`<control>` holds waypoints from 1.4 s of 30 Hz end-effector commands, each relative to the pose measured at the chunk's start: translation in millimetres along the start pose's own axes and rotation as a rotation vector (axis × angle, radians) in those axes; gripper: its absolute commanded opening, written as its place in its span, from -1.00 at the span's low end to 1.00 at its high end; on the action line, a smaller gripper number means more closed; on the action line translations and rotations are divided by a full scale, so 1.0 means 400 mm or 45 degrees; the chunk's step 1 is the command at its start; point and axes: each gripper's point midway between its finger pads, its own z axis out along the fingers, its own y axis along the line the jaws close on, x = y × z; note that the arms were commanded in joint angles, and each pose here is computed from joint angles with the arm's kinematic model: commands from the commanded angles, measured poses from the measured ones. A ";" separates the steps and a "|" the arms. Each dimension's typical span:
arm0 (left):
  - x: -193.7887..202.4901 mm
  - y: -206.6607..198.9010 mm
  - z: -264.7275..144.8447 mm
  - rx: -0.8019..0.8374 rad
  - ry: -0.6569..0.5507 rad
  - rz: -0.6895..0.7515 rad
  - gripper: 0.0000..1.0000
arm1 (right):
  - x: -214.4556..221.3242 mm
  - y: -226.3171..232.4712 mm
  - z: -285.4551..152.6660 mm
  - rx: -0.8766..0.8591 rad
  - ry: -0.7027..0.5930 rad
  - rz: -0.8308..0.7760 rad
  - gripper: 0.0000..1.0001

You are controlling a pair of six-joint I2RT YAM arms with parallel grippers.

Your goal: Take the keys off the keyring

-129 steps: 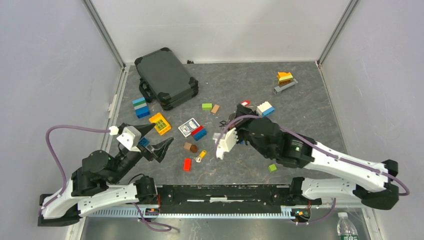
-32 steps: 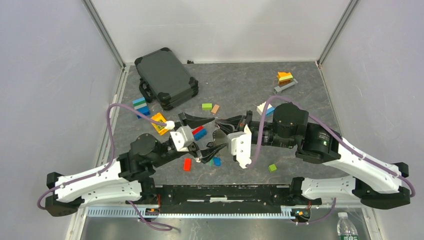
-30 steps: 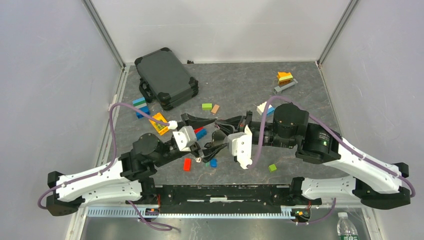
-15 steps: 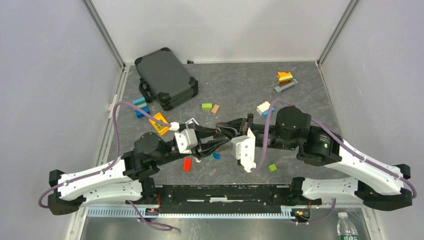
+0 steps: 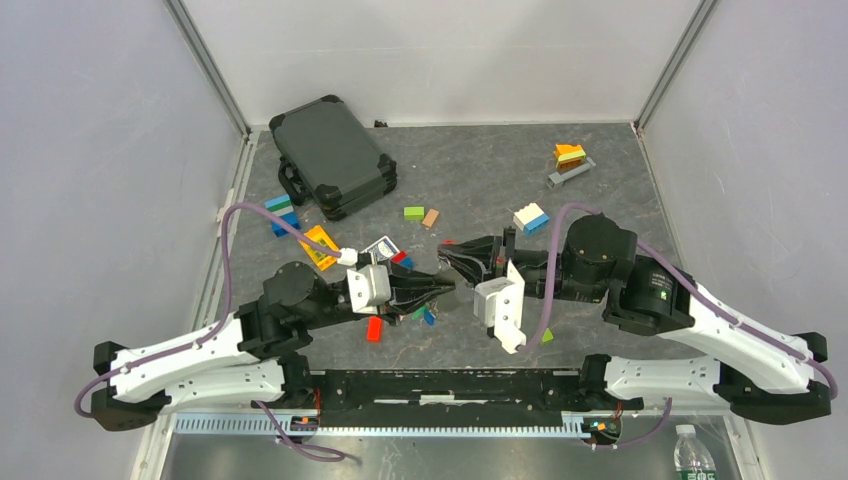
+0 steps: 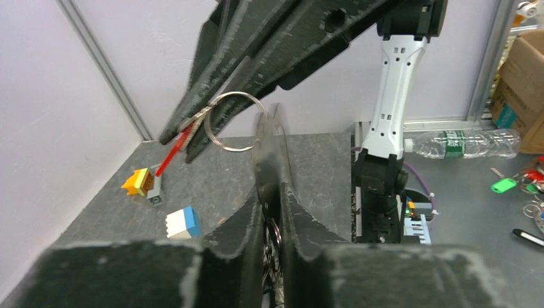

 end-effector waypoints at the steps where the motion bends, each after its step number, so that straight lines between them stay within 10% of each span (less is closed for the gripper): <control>1: -0.062 -0.013 -0.006 0.058 -0.043 0.015 -0.76 | -0.035 -0.050 -0.022 0.095 -0.054 -0.072 -1.00; 42: 0.013 -0.050 -0.044 0.154 0.214 -0.046 -0.95 | -0.067 -0.025 -0.071 0.130 -0.191 -0.418 -1.00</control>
